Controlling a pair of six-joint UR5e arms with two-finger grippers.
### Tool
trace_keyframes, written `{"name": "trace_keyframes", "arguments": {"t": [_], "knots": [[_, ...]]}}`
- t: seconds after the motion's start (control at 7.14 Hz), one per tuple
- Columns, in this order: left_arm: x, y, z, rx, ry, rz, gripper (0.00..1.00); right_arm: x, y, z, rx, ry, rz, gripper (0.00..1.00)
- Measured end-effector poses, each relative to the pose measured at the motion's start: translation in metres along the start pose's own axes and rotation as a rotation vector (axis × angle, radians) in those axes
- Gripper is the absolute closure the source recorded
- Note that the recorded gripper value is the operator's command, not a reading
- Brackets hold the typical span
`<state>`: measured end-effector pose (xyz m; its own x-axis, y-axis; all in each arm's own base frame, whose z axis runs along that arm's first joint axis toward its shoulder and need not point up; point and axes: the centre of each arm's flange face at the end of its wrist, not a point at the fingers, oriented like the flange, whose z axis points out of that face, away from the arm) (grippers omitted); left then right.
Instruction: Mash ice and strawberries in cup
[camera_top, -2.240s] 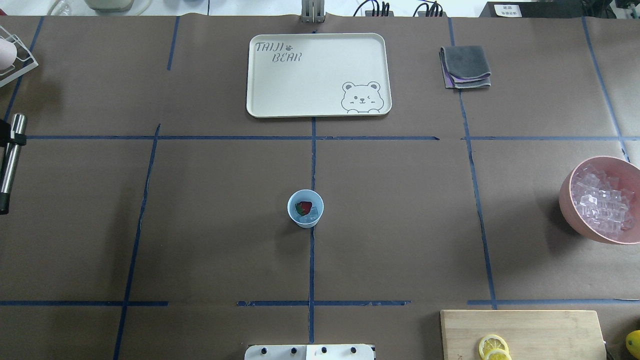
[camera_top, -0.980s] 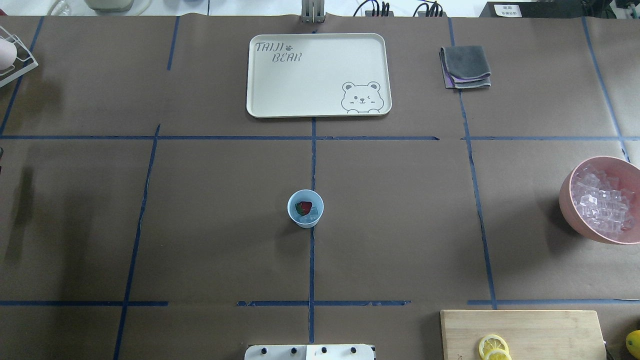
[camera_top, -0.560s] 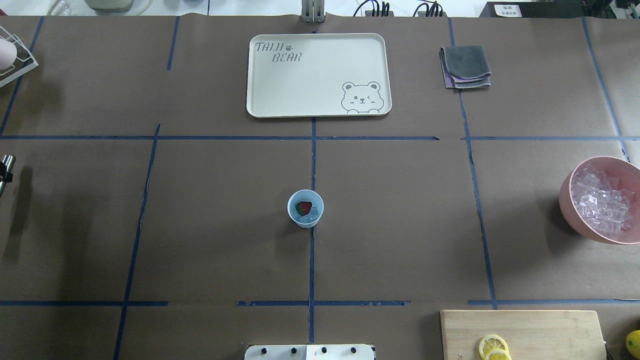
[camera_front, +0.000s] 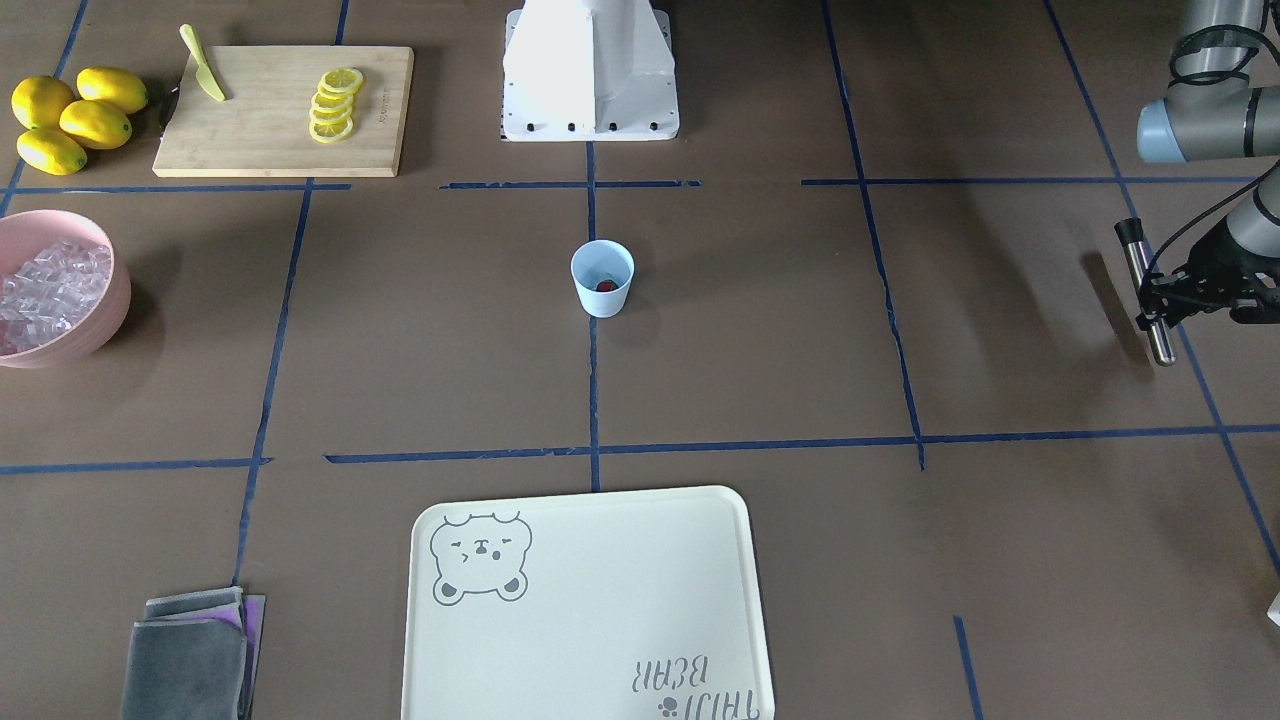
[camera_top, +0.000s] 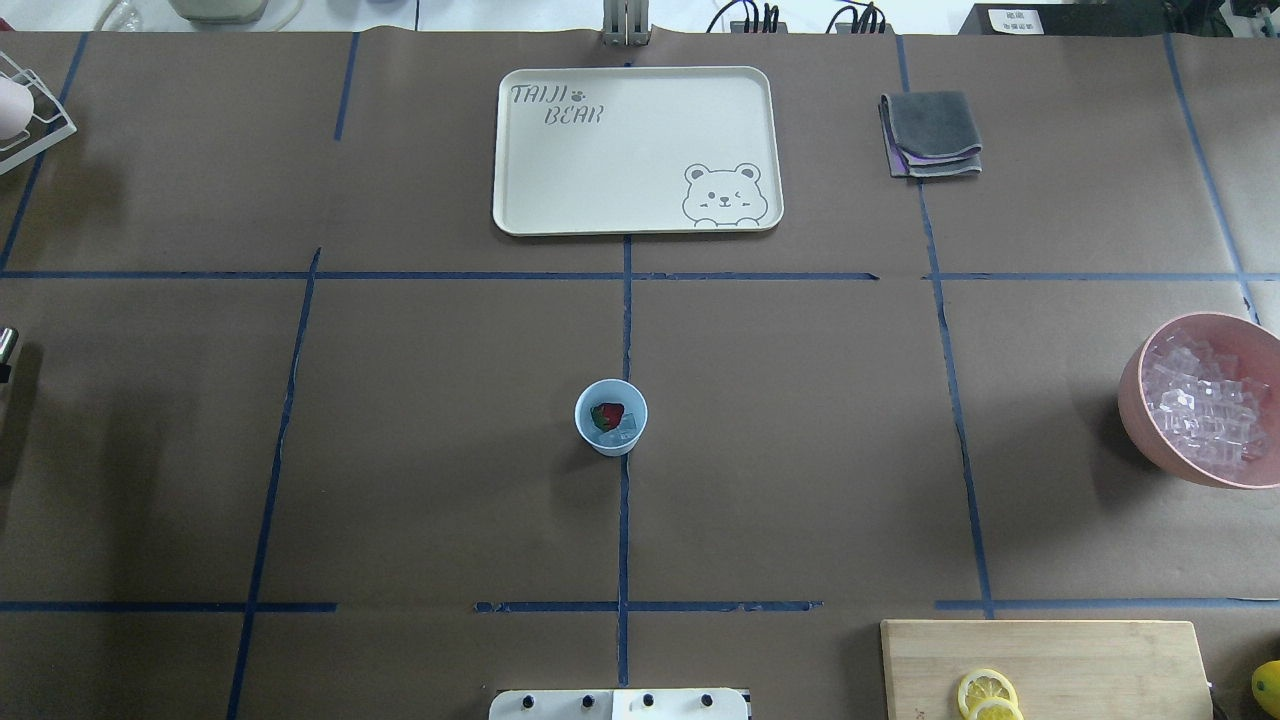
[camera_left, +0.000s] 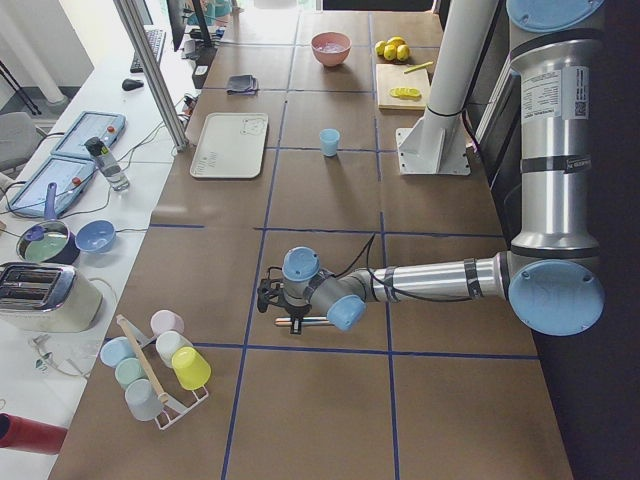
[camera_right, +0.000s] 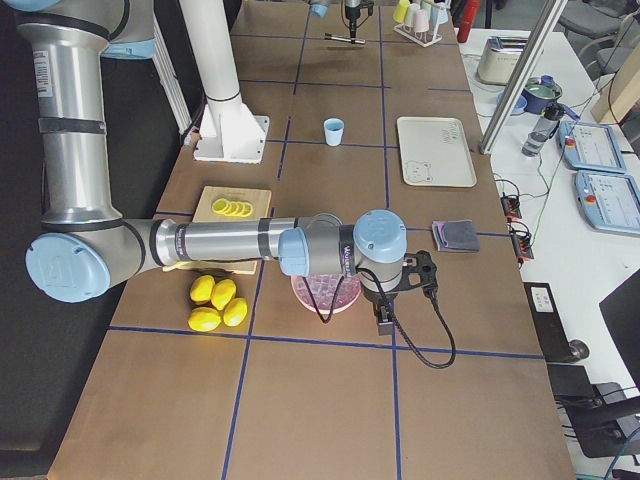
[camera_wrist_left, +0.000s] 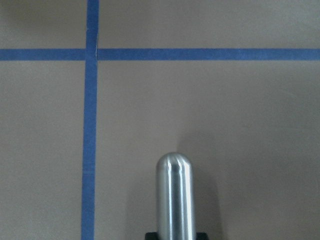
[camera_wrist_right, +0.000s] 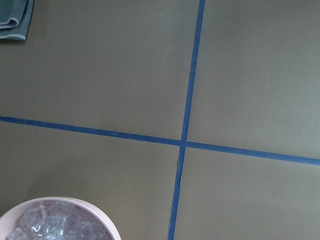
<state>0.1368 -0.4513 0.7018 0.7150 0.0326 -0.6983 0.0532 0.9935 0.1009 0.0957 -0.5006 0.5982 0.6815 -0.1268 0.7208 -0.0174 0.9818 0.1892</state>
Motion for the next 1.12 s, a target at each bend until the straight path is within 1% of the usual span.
{"name": "trace_keyframes", "arguments": {"t": [0.28,0.7,0.98,1.12], "knots": [[-0.004,0.002,0.003,-0.006,-0.006,0.007,0.0,-0.002,-0.002,-0.002,0.004,0.001,-0.005,0.0],[-0.007,0.002,0.004,-0.004,-0.006,0.005,0.0,-0.006,-0.006,-0.006,0.012,0.002,-0.009,0.0],[0.001,-0.004,-0.009,0.021,0.018,0.023,0.0,-0.013,-0.013,-0.013,0.025,0.005,-0.007,0.0],[0.0,-0.01,-0.021,0.021,0.039,0.04,0.0,-0.014,-0.014,-0.014,0.027,0.005,-0.006,0.0]]}}
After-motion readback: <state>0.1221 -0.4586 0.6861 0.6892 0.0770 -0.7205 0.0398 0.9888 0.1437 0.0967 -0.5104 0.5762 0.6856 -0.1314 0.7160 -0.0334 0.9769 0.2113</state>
